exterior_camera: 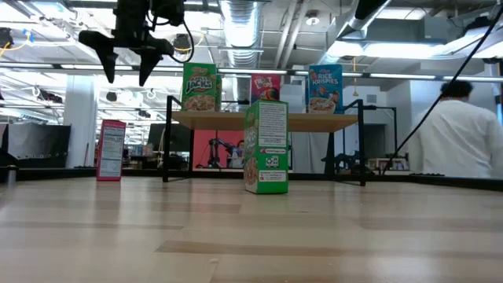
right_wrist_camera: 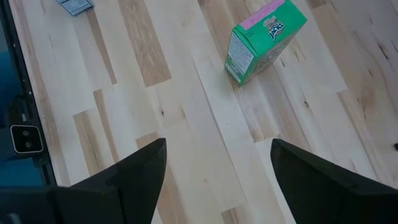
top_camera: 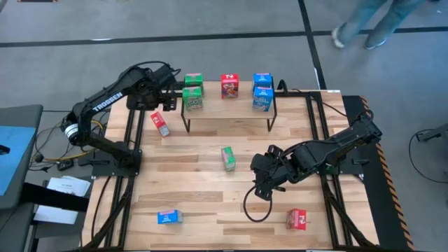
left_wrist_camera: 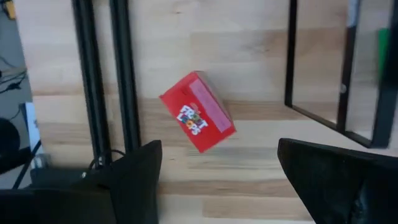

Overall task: Stack cereal on shelf
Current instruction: Adjust the green cereal boxes on the shelf

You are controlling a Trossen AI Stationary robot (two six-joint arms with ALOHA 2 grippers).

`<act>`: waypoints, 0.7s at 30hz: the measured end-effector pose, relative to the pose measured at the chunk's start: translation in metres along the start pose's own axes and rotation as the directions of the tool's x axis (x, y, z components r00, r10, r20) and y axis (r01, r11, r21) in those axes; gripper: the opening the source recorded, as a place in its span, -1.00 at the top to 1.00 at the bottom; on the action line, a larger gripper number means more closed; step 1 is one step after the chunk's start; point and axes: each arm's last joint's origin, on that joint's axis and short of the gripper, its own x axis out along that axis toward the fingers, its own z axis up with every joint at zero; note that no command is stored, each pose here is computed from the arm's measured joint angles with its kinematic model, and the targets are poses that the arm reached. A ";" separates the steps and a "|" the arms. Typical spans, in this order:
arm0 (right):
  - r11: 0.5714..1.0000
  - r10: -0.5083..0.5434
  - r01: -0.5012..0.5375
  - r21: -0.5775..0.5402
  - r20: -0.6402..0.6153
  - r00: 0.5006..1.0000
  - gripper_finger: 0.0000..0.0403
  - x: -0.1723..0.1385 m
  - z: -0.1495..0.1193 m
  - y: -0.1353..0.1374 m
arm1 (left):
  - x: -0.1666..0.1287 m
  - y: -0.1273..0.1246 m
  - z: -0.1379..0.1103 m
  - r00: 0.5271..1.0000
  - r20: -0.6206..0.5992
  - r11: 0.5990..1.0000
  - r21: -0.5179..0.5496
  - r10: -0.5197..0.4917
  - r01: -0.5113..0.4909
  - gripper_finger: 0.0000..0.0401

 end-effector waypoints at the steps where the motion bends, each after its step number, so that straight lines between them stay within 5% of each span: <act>1: 1.000 0.000 0.000 0.000 0.000 1.000 -0.55 0.000 0.000 0.000 | 0.000 0.001 0.000 1.000 -0.001 1.000 -0.017 0.003 -0.003 -0.52; 7: 1.000 0.003 -0.003 0.001 -0.001 1.000 -0.55 -0.001 -0.001 0.001 | 0.001 0.004 0.002 1.000 -0.007 0.995 -0.096 0.019 -0.019 -0.39; 14: 1.000 0.011 -0.012 -0.019 -0.005 1.000 -0.55 -0.003 -0.006 0.006 | 0.001 0.003 0.002 1.000 0.001 0.998 -0.067 0.015 -0.015 -0.35; 21: 1.000 0.025 -0.025 -0.010 -0.008 1.000 -0.55 -0.005 -0.012 0.012 | 0.040 0.003 -0.007 0.996 -0.064 0.990 -0.130 0.054 -0.062 -0.35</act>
